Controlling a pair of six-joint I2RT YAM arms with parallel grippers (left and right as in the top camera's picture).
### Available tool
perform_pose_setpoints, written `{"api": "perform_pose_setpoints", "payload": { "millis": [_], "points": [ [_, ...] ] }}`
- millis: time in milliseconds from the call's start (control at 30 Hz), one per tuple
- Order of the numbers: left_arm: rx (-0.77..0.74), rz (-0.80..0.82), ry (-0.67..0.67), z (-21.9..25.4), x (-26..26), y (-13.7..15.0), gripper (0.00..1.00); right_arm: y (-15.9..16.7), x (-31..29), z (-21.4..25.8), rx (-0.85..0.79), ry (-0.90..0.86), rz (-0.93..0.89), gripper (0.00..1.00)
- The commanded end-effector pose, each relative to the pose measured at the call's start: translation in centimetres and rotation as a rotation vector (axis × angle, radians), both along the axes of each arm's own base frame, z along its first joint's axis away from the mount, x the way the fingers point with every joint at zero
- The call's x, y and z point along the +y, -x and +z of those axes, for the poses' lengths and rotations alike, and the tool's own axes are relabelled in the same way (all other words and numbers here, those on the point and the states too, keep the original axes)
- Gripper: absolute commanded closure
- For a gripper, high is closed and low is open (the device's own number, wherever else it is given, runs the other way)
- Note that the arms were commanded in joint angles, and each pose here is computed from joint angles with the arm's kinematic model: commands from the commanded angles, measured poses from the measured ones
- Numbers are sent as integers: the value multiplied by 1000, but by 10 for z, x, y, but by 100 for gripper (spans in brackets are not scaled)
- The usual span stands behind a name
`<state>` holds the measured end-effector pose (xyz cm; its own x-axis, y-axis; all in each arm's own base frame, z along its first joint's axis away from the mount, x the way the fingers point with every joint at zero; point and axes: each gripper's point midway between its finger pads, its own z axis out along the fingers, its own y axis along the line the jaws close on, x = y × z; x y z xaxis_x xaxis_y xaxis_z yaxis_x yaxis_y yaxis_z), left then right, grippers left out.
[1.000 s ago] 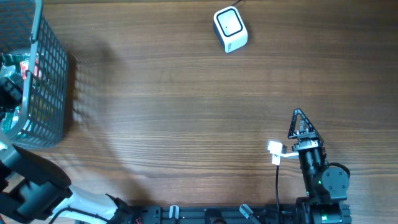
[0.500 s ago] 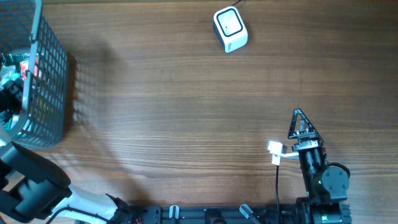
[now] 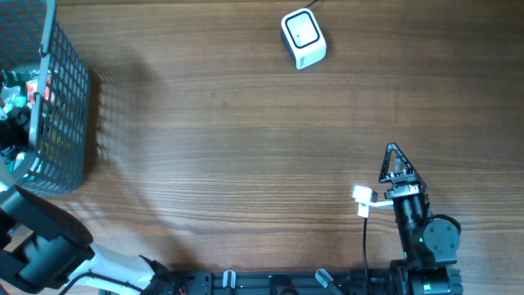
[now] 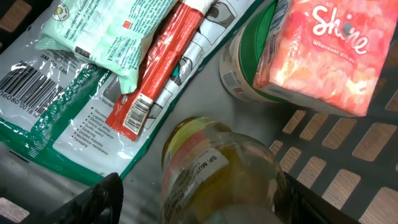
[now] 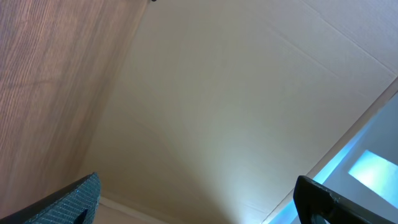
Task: Scan the item barcode
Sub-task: 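Grasp the yellow oil bottle with the left gripper and lift it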
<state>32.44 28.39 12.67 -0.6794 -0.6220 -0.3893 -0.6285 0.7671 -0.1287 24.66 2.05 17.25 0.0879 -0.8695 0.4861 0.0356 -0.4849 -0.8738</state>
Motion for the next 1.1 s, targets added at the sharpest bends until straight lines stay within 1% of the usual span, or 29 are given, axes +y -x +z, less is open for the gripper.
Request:
{"api": "perform_pose_setpoints", "payload": {
  "millis": [0,67,100,200,333,433,533,633,800,867,1067],
  "points": [
    [-4,-25,24,-6,-6,-4,29,0,3,1,-8,41,16,0],
    [-19,-34,41,-6,-9,-6,25,0,3,1,-8,41,16,0],
    [-24,-37,47,-6,-10,-7,25,0,3,1,-8,41,16,0],
    [-21,-37,49,-7,-10,-7,26,0,3,1,-8,41,16,0],
    [-7,-36,63,-14,-14,-3,32,0,3,1,-8,41,16,0],
    [-6,-36,64,-20,-14,-2,32,0,3,1,-8,41,16,0],
    [-13,-36,58,-19,-13,-4,39,0,3,1,-8,41,16,0],
    [-41,-50,80,-17,-17,-8,50,0,3,1,-8,41,16,0],
    [-82,-70,105,-13,-22,-16,57,0,3,1,-8,41,16,0],
    [-87,-71,100,-10,-22,-15,62,0,3,1,-8,41,16,0],
    [-120,-74,65,8,-22,-16,63,0,3,1,-8,41,16,0]
  ]
}}
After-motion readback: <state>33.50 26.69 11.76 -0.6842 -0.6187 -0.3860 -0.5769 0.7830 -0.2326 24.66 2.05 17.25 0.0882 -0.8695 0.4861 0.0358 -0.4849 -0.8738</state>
